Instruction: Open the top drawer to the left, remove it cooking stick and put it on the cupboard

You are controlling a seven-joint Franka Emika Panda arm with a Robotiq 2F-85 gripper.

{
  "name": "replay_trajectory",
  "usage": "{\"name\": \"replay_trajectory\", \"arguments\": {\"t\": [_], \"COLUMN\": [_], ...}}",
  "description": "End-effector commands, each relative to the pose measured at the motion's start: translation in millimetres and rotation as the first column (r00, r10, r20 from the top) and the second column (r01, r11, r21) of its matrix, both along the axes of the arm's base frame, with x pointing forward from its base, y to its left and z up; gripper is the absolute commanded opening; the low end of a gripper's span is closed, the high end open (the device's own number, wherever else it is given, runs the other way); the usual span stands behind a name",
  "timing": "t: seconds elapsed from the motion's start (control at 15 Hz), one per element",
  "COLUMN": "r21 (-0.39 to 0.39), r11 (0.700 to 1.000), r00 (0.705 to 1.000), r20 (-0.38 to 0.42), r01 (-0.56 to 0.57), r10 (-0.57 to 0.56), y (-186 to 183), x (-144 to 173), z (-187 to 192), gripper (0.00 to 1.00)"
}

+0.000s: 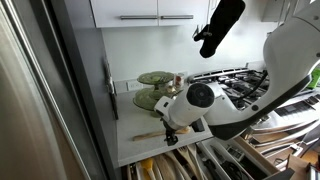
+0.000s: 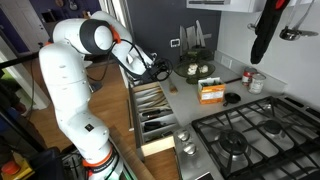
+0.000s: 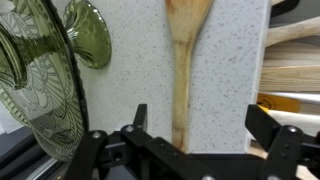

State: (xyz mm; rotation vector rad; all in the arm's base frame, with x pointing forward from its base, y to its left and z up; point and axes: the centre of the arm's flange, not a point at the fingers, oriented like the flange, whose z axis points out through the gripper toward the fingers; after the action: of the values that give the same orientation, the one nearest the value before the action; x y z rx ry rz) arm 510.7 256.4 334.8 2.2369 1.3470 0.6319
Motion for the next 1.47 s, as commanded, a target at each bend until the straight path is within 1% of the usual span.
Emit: {"name": "replay_trajectory", "arguments": {"t": [0.0,0.13,0.27,0.47,0.6,0.73,0.93,1.13,1.27,1.33,1.4], "r21": [0.099,0.191,0.255,0.337,0.375,0.404,0.441,0.477,0.498,0.485,0.488], "r11": [0.986,0.960,0.923,0.846,0.785,0.717,0.598,0.467,0.372,0.459,0.452], "r00": [0.991,0.978,0.956,0.908,0.864,0.812,0.721,0.619,0.545,0.618,0.612], "r20": [-0.019,-0.022,-0.036,-0.076,-0.106,-0.133,-0.187,-0.232,-0.264,-0.238,-0.238], "r01": [0.135,0.206,0.289,0.413,0.493,0.568,0.669,0.745,0.784,0.744,0.747], "r10": [-0.134,-0.206,-0.290,-0.412,-0.492,-0.568,-0.667,-0.750,-0.796,-0.750,-0.754], "y": [-8.6,-7.1,-8.0,-13.6,-16.7,-21.8,-27.5,-30.9,-31.8,-27.8,-27.6], "x": [-53.1,-70.3,-83.5,-96.5,-103.5,-109.8,-118.7,-127.1,-130.7,-114.4,-115.7], "z": [26.7,46.7,63.9,87.6,100.8,110.2,121.8,125.9,123.3,128.6,128.7], "gripper": [0.99,1.00,1.00,1.00,1.00,1.00,1.00,1.00,1.00,1.00,1.00]}}
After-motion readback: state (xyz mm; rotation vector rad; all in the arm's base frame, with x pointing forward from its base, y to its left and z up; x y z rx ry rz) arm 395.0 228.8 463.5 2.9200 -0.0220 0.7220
